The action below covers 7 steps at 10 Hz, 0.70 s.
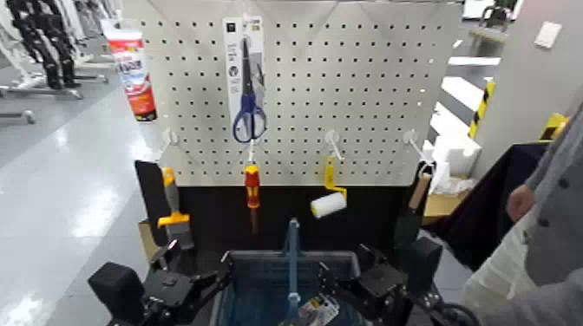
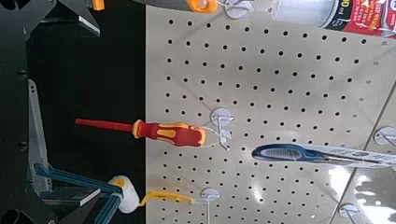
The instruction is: Put the black wrench into the crate.
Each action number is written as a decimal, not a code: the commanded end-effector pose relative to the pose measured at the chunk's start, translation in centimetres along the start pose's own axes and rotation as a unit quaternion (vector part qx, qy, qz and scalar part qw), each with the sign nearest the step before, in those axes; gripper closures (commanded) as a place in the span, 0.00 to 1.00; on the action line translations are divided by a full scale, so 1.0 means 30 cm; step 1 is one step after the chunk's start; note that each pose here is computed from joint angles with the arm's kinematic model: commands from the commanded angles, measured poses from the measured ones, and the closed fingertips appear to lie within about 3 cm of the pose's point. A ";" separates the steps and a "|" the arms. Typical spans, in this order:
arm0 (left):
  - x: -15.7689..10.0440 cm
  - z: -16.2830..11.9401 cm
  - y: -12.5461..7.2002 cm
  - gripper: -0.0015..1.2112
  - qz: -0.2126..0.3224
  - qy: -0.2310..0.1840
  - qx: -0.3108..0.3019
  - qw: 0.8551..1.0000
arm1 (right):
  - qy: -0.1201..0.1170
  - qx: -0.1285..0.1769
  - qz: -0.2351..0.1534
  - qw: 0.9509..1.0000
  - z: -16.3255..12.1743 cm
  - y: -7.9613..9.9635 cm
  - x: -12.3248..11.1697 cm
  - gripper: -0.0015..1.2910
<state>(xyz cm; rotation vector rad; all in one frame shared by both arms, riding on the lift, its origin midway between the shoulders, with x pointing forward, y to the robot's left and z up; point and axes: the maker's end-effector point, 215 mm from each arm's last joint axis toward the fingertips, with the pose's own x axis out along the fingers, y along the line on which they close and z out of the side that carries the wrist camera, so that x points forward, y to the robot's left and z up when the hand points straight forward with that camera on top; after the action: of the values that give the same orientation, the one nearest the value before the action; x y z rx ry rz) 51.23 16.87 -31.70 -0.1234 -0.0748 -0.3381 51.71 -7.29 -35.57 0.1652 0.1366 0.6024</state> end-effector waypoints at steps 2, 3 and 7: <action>-0.011 0.002 0.015 0.09 0.005 0.000 0.000 1.000 | -0.038 -0.035 -0.052 0.997 -0.012 0.001 -0.107 0.09; -0.016 0.000 0.022 0.09 0.007 0.000 -0.001 1.000 | -0.054 -0.039 -0.087 0.994 -0.015 -0.017 -0.155 0.09; -0.050 -0.031 0.036 0.09 0.018 0.007 -0.008 1.000 | -0.068 -0.062 -0.155 0.984 -0.004 -0.074 -0.290 0.10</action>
<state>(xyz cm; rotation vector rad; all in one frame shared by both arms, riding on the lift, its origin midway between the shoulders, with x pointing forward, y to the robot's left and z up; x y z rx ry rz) 50.36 18.14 -32.68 -0.1360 -0.0594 -0.3065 46.22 -13.81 -35.48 0.0651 -0.0055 0.2907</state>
